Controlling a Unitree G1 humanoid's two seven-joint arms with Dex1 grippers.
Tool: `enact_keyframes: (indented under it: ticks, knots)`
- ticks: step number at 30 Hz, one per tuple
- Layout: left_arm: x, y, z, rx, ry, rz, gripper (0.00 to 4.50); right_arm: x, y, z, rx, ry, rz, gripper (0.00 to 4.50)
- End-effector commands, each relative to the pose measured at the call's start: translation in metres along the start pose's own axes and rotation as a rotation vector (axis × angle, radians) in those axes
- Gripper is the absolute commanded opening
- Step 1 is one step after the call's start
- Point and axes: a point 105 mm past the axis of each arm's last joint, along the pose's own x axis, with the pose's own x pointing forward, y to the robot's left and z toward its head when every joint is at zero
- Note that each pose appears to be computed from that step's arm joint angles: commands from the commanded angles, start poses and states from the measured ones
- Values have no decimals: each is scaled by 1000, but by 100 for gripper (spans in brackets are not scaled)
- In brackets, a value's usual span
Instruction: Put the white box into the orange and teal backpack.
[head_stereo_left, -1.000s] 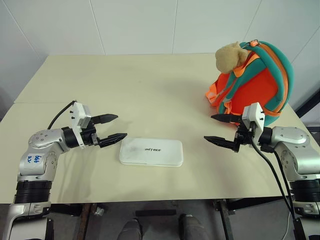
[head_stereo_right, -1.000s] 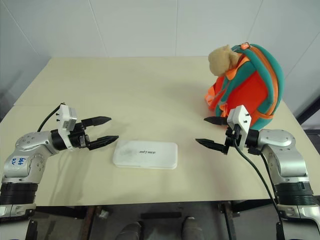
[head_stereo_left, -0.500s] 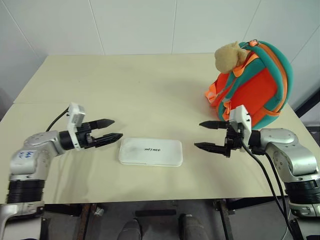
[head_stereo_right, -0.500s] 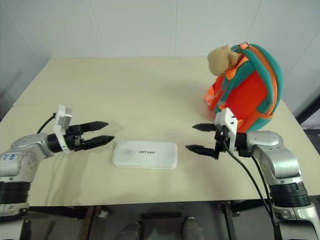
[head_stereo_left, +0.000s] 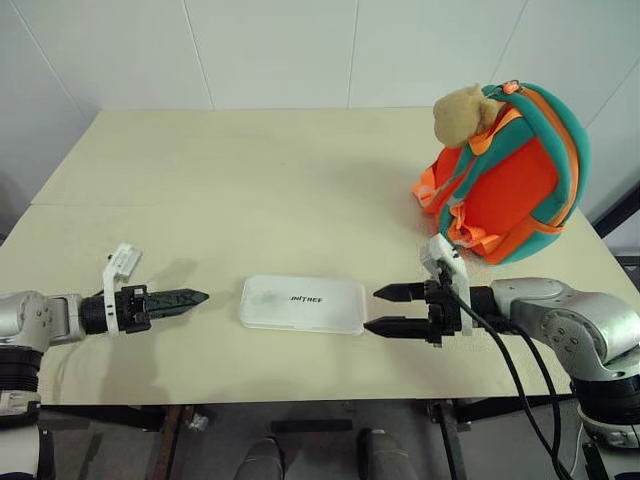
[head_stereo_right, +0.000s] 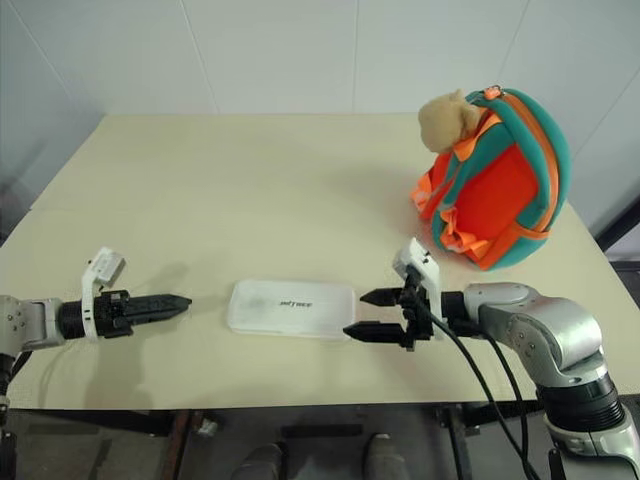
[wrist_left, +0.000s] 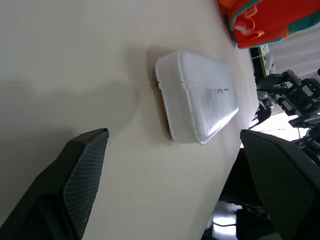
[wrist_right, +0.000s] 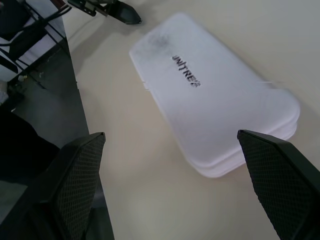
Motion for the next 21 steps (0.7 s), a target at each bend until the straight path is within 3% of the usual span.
enact_keyframes:
  ticks: [1,10,21]
  knots:
    - [4,-7,-4,-17,18,-39,450,1,6,-5,13,27,-13,448]
    - [19,-15,-10,-85,33,-90,450,13,-17,-14,74,21,-90,448]
    - [27,-4,-6,-36,42,-31,450,21,-31,-15,48,1,-102,448]
